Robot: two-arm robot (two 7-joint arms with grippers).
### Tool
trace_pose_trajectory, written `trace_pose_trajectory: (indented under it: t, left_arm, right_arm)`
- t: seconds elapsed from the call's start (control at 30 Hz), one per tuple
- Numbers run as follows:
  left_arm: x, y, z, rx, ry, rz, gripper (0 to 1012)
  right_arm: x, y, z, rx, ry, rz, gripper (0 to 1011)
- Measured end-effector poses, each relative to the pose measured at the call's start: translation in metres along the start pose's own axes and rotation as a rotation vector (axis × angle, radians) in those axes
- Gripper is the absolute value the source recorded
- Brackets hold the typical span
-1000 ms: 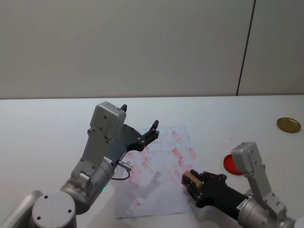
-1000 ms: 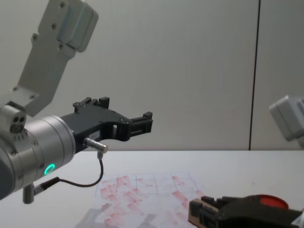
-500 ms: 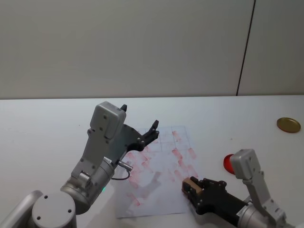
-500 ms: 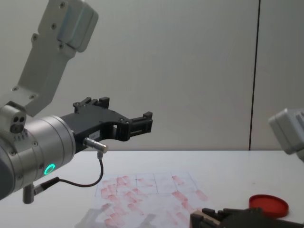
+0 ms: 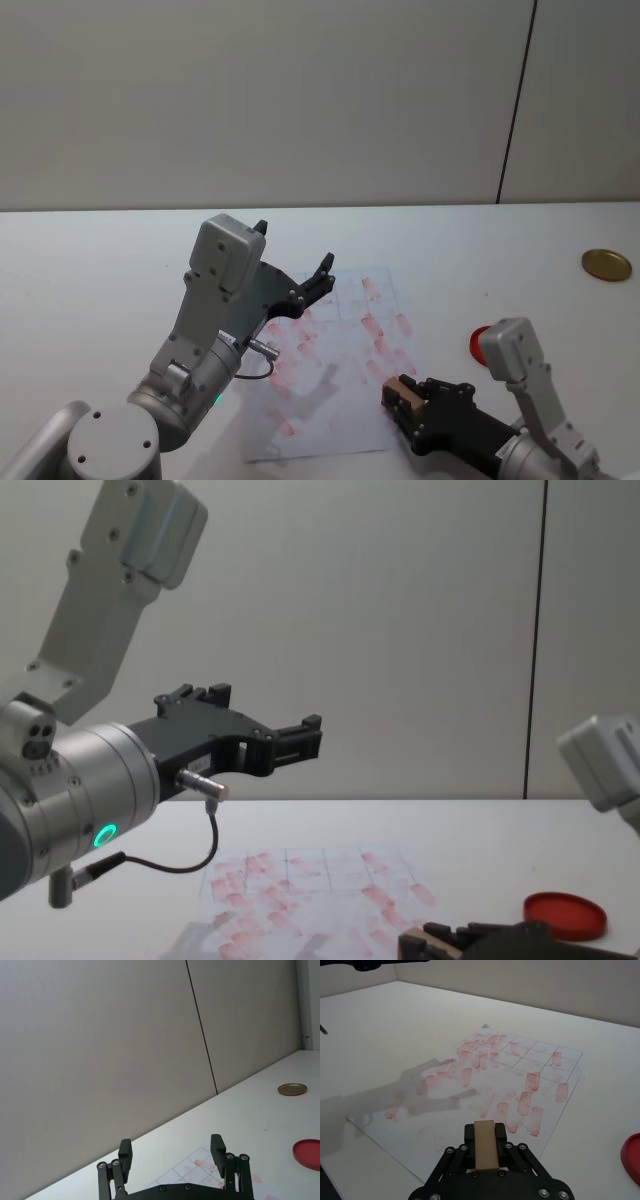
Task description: Use the one hand to pick up the stamp and affix it onto the A4 paper.
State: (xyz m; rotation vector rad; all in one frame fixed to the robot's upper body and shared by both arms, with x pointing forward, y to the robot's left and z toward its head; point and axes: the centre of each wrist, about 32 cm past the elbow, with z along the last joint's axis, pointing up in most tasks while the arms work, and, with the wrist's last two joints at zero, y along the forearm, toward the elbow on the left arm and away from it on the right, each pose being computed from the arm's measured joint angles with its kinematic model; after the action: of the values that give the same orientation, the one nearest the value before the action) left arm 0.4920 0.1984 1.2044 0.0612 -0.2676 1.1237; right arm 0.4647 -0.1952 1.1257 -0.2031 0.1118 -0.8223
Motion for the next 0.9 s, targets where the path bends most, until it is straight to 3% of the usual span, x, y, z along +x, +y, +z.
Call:
trace_pose_trajectory:
  t: [0.47, 0.7, 0.9]
  left_arm:
    - [0.0000, 0.0000, 0.0000, 0.000, 0.000, 0.000, 993]
    - [0.0000, 0.0000, 0.0000, 0.000, 0.000, 0.000, 993]
    - [0.0000, 0.0000, 0.0000, 0.000, 0.000, 0.000, 993]
  right_arm:
    - [-0.004, -0.002, 0.005, -0.005, -0.001, 0.011, 219]
    - [-0.001, -0.005, 0.020, 0.055, -0.005, -0.011, 219]
    - [0.009, -0.011, 0.037, 0.124, -0.014, -0.065, 219]
